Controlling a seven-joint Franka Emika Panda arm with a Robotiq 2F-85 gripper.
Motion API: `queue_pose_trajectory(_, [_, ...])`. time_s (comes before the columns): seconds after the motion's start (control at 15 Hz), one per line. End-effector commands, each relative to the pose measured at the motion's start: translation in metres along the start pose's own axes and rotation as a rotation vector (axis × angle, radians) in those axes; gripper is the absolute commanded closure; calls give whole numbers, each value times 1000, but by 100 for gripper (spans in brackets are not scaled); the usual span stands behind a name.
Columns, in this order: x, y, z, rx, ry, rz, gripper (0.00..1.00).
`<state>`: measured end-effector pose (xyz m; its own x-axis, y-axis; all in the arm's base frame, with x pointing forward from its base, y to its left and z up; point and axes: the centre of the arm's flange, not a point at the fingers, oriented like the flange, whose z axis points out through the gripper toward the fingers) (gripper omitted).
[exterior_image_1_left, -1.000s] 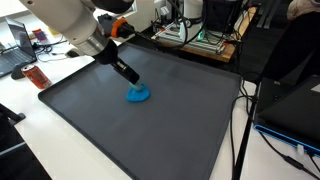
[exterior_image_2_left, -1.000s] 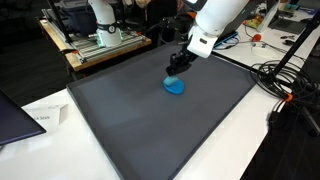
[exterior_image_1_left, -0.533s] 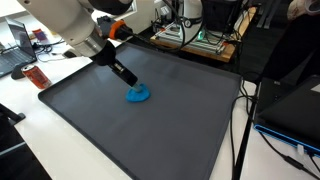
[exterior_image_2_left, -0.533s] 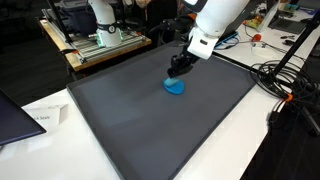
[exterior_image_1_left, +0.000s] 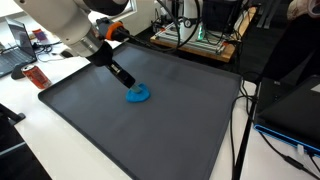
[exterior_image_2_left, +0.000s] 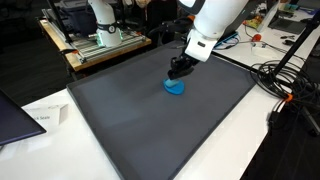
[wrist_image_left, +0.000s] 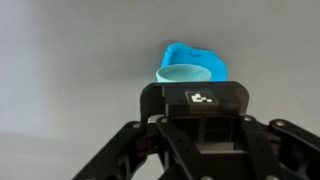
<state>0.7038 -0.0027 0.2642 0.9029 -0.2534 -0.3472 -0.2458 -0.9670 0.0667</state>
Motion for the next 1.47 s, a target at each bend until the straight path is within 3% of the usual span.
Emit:
queue_pose_trajectory(0.0, [29, -11, 27, 37, 80, 24, 78])
queue_pose_trajectory(0.2, [33, -10, 32, 28, 97, 29, 78])
queue_pose_trajectory(0.67, [33, -3, 41, -22, 20, 52, 78])
queue_pose_trajectory(1.4, [36, 7, 59, -33, -39, 70, 78])
